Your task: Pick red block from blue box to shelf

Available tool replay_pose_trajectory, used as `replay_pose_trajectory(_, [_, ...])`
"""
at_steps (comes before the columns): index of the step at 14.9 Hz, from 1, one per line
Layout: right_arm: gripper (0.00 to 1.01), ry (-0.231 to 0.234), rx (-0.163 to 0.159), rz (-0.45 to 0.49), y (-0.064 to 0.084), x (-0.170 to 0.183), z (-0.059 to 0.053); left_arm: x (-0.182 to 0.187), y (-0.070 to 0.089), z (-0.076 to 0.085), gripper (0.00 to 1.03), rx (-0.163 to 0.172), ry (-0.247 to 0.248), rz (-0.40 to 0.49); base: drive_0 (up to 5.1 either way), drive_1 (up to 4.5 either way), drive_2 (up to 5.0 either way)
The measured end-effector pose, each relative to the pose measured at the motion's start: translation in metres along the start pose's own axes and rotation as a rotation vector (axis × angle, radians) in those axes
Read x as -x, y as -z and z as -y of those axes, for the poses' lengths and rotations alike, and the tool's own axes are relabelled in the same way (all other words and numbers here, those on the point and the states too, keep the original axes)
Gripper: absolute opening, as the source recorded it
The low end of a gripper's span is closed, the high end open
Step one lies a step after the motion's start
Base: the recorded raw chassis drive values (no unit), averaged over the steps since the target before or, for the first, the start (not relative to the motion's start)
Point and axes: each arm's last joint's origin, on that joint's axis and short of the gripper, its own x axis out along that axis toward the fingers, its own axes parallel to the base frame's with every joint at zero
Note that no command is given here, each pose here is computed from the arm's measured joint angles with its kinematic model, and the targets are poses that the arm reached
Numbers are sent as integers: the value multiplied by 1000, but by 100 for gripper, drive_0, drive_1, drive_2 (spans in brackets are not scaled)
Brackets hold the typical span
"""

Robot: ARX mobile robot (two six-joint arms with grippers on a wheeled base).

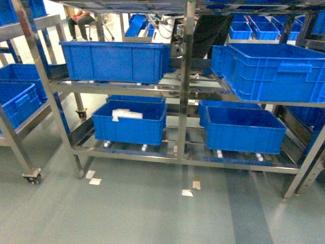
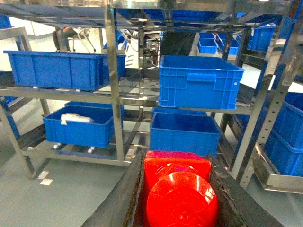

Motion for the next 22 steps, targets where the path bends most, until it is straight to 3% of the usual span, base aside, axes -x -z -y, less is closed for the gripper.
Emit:
replay_pose_trajectory(7, [28, 1, 0, 0, 0, 0, 0, 0, 0, 0, 98, 0, 2, 0, -99, -99, -99])
replay_pose_trajectory(10, [28, 0, 0, 0, 0, 0, 0, 0, 0, 0, 98, 0, -1, 0, 311, 156, -501])
replay_pose_trajectory(22, [28, 0, 0, 1, 0, 0, 0, 0, 0, 0, 98, 0, -2, -1, 15, 440, -410])
